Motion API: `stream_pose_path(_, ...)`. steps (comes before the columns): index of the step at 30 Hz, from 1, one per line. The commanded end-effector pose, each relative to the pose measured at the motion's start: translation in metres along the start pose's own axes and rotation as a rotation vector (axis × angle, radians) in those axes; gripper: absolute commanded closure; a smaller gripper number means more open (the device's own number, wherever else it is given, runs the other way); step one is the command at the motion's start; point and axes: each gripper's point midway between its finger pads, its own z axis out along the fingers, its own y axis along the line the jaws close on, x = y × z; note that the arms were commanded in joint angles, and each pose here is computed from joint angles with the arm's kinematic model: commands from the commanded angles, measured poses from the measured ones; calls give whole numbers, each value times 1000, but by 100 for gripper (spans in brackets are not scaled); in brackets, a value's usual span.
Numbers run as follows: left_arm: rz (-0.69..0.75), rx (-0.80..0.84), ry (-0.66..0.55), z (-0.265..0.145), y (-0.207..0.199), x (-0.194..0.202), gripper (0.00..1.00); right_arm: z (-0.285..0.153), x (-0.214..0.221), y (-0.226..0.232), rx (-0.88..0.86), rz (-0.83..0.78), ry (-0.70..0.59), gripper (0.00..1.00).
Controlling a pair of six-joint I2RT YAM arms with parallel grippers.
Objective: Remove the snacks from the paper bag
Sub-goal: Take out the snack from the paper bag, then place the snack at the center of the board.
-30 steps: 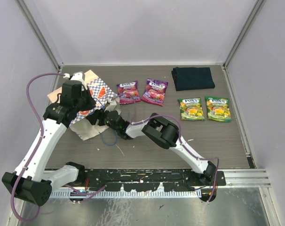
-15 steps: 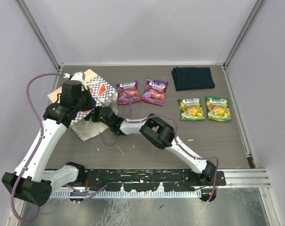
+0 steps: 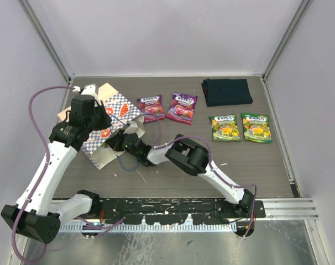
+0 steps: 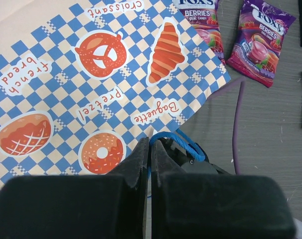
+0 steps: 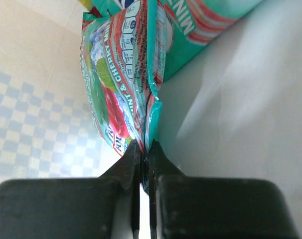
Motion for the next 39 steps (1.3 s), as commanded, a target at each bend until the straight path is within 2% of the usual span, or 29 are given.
stream_pose_path(1, -7, 0, -91, -14, 0, -24, 100, -24, -22, 58, -108, 5, -31, 99)
stream_pose_path(9, -4, -48, -118, -16, 10, -25, 100, -97, -30, 65, -92, 32, 25, 99)
stream_pose_path(15, 3, -88, -123, -12, 17, -26, 100, -161, -40, 53, -15, 73, 51, 99)
stream_pose_path(22, -42, -80, -102, 7, 10, -26, 100, -225, -47, 22, 115, 46, 58, 99)
stream_pose_path(27, -62, -68, -122, 5, 7, -31, 100, -285, -71, -33, 330, -46, -52, 99)
stream_pose_path(28, -78, -70, -146, 5, 8, -33, 100, -298, -74, -46, 384, -64, -65, 94)
stream_pose_path(29, -89, -69, -159, 6, 9, -33, 100, -311, -77, -58, 432, -82, -77, 71)
stream_pose_path(30, -99, -66, -164, 7, 9, -31, 100, -324, -81, -69, 474, -108, -90, 42)
stream_pose_path(31, -111, -64, -169, 10, 9, -29, 100, -337, -83, -81, 525, -133, -100, 23)
stream_pose_path(32, -115, -59, -167, 13, 9, -25, 100, -351, -89, -92, 589, -159, -116, 11)
stream_pose_path(34, -124, -57, -158, 18, 10, -18, 100, -372, -104, -103, 671, -231, -150, 2)
stream_pose_path(37, -126, -49, -146, 27, 11, -8, 100, -390, -136, -89, 715, -353, -187, 0)
stream_pose_path(39, -124, -46, -126, 32, 11, -2, 100, -390, -149, -75, 698, -458, -154, 0)
